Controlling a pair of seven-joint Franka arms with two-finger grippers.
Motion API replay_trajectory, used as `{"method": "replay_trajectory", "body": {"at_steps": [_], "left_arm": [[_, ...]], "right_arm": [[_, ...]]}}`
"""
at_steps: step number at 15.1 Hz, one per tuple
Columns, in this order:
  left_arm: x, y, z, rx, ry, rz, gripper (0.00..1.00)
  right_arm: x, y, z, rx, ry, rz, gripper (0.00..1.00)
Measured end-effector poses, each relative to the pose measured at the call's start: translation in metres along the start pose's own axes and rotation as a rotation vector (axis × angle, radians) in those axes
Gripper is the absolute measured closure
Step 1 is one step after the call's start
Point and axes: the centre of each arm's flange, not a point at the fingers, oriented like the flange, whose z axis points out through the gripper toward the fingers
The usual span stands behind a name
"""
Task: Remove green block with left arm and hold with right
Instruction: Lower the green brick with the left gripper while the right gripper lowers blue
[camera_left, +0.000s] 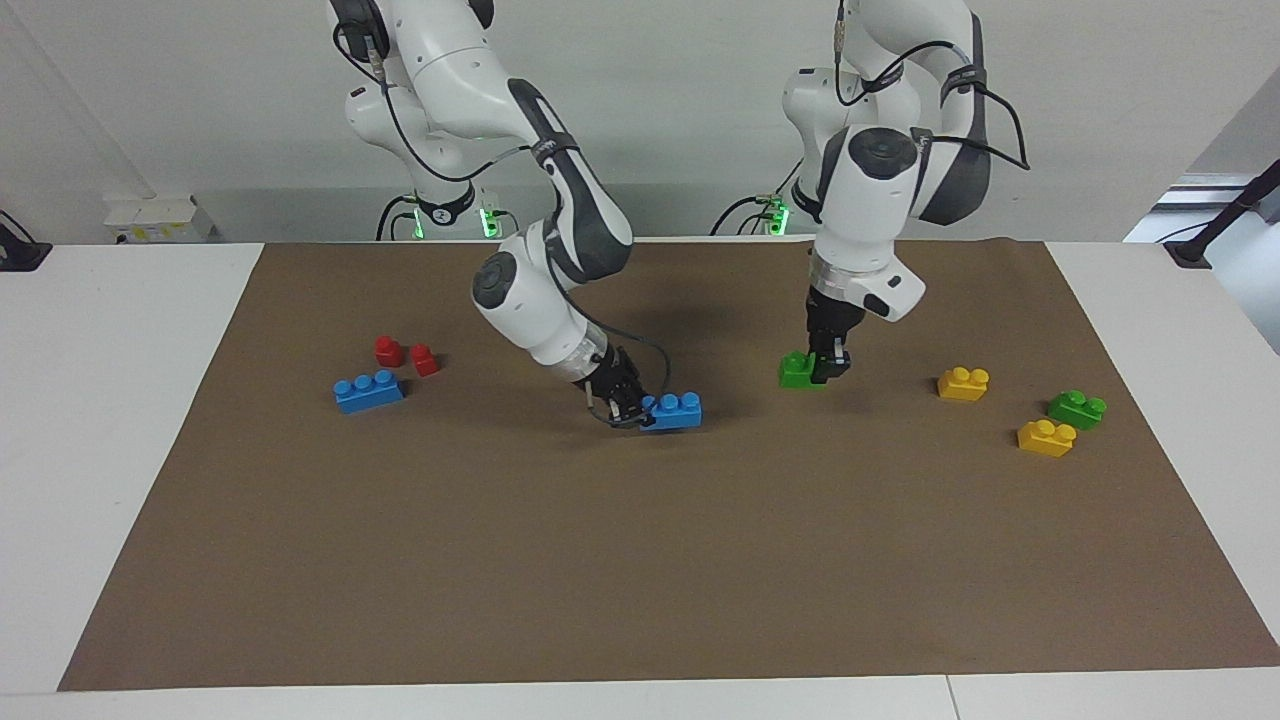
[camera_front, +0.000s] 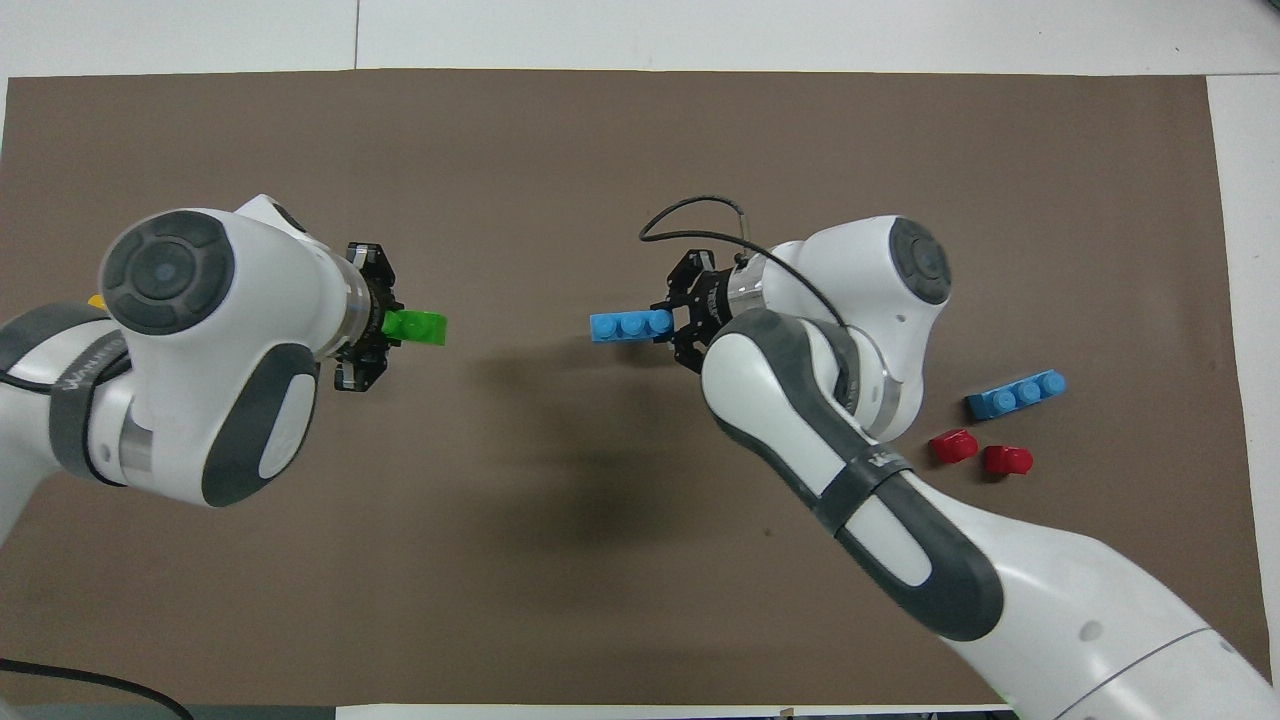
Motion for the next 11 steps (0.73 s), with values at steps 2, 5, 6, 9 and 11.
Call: {"method": "replay_trajectory", "body": {"at_steps": [2, 5, 6, 9, 11], "left_arm": [[0.053, 0.003, 0.003, 0.004, -0.035, 0.093, 0.66], [0.123, 0.000, 0.007, 0.001, -0.053, 0.206, 0.66], [0.139, -0.003, 0.010, 0.005, -0.053, 0.235, 0.66], [0.172, -0.003, 0.033, 0.013, -0.048, 0.289, 0.66], [0.184, 0.002, 0.054, 0.002, -0.037, 0.296, 0.66]], "right_arm": [[0.049, -0.014, -0.048, -0.024, -0.003, -0.040, 0.66], [0.146, -0.015, -0.109, -0.065, -0.003, -0.088, 0.66], [0.175, -0.012, -0.123, -0.074, 0.004, -0.095, 0.66], [0.243, 0.003, -0.152, -0.073, 0.012, -0.090, 0.66], [0.266, 0.011, -0.157, -0.072, 0.011, -0.080, 0.66]]}}
